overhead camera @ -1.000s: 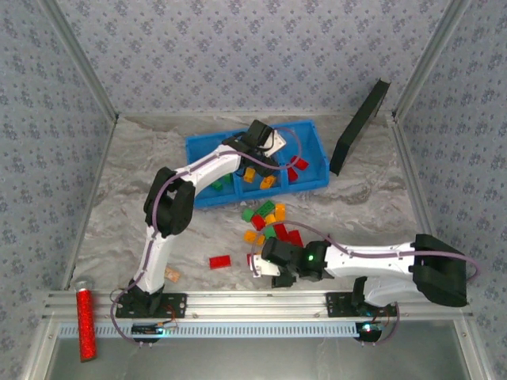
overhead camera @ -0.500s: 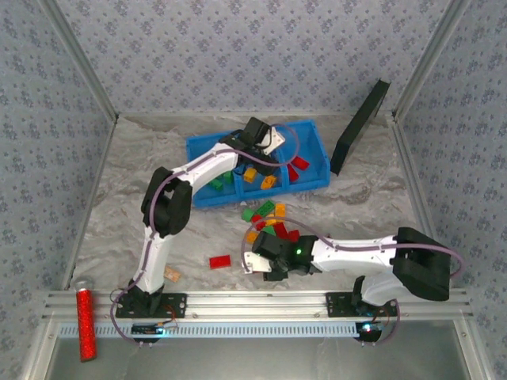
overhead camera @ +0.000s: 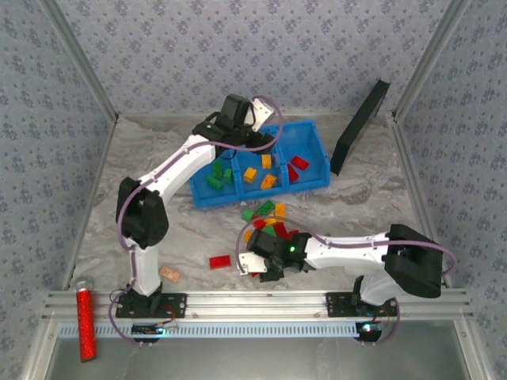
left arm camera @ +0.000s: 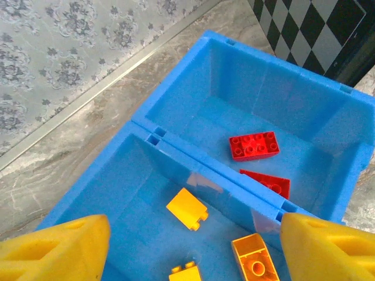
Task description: Sort the legos into containers by color
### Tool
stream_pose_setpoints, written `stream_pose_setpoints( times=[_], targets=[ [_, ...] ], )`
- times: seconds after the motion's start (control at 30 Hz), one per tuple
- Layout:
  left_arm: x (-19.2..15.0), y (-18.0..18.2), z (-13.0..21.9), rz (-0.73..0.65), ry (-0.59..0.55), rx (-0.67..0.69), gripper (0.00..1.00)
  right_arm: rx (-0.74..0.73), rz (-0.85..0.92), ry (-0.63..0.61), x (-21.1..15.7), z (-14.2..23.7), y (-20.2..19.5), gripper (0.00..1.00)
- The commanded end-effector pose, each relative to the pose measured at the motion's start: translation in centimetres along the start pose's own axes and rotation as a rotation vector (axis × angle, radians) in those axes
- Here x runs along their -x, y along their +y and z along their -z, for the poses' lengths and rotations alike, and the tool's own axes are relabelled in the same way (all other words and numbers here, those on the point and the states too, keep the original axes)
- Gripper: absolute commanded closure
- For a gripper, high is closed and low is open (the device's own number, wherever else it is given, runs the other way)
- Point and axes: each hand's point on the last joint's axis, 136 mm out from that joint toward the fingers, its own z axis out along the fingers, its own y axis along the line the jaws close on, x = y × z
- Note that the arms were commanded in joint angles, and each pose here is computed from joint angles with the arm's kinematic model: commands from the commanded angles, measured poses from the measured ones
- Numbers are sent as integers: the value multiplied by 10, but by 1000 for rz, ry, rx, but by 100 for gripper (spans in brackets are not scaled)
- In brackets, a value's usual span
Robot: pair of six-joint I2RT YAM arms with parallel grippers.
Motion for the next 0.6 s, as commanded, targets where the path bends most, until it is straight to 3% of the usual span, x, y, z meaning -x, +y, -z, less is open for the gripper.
stream_pose_setpoints(
  times=[0.0,0.17,0.33,0.4,0.57],
  targets=[
    [10,-6,18,14,-37,-25,23,66,31,66,-17,-1,14,45],
    [10,-6,29,14,-42,-13,23,80,60,83,-22,2,16,59],
    [8,-4,39,12,-41,3,23,82,71,88,-29,7,18,61],
    [8,-4,41,11,-42,7,22,81,75,94,-31,8,17,60],
    [4,-4,42,21,-34,6,22,82,93,87,-30,7,15,48]
  ],
)
